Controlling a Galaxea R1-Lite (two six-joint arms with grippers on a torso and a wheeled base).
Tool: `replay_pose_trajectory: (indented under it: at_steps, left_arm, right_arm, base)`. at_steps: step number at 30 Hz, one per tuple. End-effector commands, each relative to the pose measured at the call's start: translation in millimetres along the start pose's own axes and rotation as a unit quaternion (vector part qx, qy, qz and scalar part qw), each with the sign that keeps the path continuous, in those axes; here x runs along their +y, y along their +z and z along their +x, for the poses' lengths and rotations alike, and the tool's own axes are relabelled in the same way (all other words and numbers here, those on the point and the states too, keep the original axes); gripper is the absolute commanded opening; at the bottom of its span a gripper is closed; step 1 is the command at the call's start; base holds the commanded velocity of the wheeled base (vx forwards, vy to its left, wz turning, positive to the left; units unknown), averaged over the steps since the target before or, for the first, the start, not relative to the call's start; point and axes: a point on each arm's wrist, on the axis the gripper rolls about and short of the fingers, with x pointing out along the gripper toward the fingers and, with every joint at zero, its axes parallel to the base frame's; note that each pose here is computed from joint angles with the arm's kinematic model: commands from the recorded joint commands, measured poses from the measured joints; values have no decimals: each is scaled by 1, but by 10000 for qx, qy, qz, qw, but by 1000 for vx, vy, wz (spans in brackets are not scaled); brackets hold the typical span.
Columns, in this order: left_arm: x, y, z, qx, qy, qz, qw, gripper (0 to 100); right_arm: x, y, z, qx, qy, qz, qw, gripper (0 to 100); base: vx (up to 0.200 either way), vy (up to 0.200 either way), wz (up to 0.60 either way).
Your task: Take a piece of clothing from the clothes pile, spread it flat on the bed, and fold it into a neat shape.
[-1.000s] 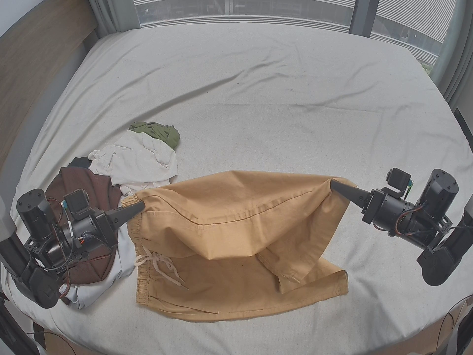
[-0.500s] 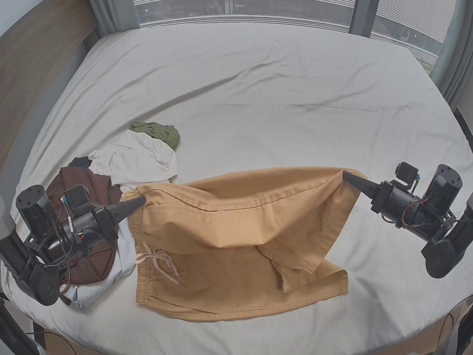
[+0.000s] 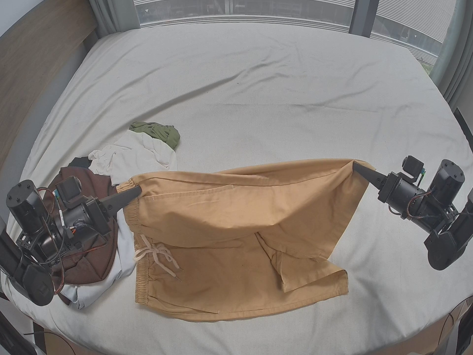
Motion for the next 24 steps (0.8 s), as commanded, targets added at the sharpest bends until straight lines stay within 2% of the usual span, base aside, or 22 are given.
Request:
replay_pose_trajectory:
  at_steps: [1,13,18,24]
  left_arm:
    - [1,3,-2,-71,47,35,10000,0]
    - [5,11,-5,-213,131,97,9996,0]
    - [9,17,-7,-337,195,-20,9992,0]
    - [10,18,-7,-349,205,-22,9992,0]
  right_arm:
    - [0,2,-1,-26,2,-18,10000,0]
    - [-4,3,-3,-48,-82,-14,10000,0]
    - [-5,3,-3,-39,-79,-18,10000,0]
    - [-1,0,-4,55,43,-8,10000,0]
  base:
    - [0,0,0]
    - [0,0,0]
    - [0,0,0]
    - [0,0,0]
